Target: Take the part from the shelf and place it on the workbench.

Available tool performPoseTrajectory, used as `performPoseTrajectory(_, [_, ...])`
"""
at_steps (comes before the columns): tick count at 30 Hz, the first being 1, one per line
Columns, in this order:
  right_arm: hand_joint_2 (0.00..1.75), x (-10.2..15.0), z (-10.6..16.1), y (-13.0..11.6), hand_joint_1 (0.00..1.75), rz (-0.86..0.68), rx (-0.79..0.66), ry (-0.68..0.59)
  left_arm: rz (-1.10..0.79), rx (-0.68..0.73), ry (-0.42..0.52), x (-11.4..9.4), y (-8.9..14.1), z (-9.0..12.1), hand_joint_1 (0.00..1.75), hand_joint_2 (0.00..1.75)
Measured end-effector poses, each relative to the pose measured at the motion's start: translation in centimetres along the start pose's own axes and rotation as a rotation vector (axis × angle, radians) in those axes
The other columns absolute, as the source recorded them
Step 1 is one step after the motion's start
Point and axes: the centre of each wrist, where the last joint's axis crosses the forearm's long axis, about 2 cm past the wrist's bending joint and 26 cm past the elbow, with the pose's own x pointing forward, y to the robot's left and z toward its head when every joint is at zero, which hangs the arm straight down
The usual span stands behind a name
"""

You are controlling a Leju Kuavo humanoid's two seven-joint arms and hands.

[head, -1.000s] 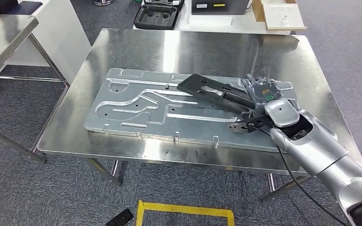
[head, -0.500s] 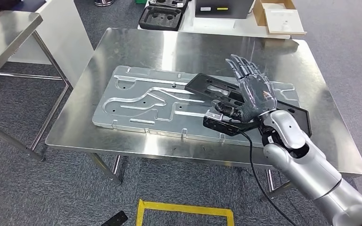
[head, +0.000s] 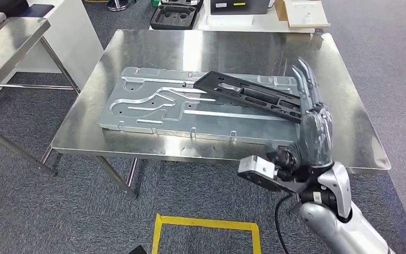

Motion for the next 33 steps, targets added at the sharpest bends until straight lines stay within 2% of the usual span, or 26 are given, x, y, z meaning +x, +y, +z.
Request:
performPoseTrajectory(4, [0.00,1.0,4.2,-0.7,0.00,-0.088,-0.103,0.005,0.033,0.023,0.002,-0.4,-0.2,0.1,0.00,0.00])
performPoseTrajectory(8, [0.00,0.9,6.4,-2.0,0.00,-0.114,-0.264,0.112,0.063,0.044,0.006,-0.8,-0.2,0.3,0.00,0.00])
performPoseTrajectory(10, [0.00,0.0,8.1,-2.4,0.00,-0.113,-0.345,0.197,0.086,0.056,0.012,-0.9,-0.4,0.3,0.00,0.00])
performPoseTrajectory(12, [0.00,-2.0,10.8,-2.5,0.00,-0.085,-0.411,0.315,0.110,0.062,0.025,-1.1,-0.8,0.5,0.00,0.00])
performPoseTrajectory(14, [0.00,-5.4,14.8,-2.4,0.00,-0.023,-0.448,0.478,0.131,0.064,0.038,-1.2,-1.2,0.6,0.00,0.00])
performPoseTrajectory(16, [0.00,-9.2,20.6,-2.4,0.00,0.059,-0.448,0.692,0.149,0.067,0.048,-1.1,-1.4,0.6,0.00,0.00])
performPoseTrajectory(17, [0.00,-10.4,23.8,-2.5,0.00,0.100,-0.440,0.811,0.155,0.070,0.051,-1.0,-1.4,0.6,0.00,0.00])
performPoseTrajectory(19, [0.00,-11.3,29.0,-2.8,0.00,0.163,-0.419,1.009,0.164,0.072,0.058,-1.1,-1.6,0.6,0.00,0.00])
performPoseTrajectory(23, [0.00,-11.1,34.5,-2.2,0.00,0.213,-0.356,1.298,0.171,0.076,0.061,-1.0,-1.6,0.6,0.00,0.00])
performPoseTrajectory(26, [0.00,-9.8,37.8,-1.1,0.00,0.190,-0.296,1.605,0.179,0.076,0.068,-1.0,-1.7,0.6,0.00,0.00])
performPoseTrajectory(29, [0.00,-8.1,39.9,0.2,0.00,0.073,-0.220,1.916,0.181,0.063,0.080,-1.1,-2.0,0.7,0.00,0.00])
performPoseTrajectory(33, [0.00,-6.1,41.4,1.9,0.00,-0.118,-0.067,2.171,0.171,0.052,0.081,-0.8,-2.0,0.6,0.00,0.00])
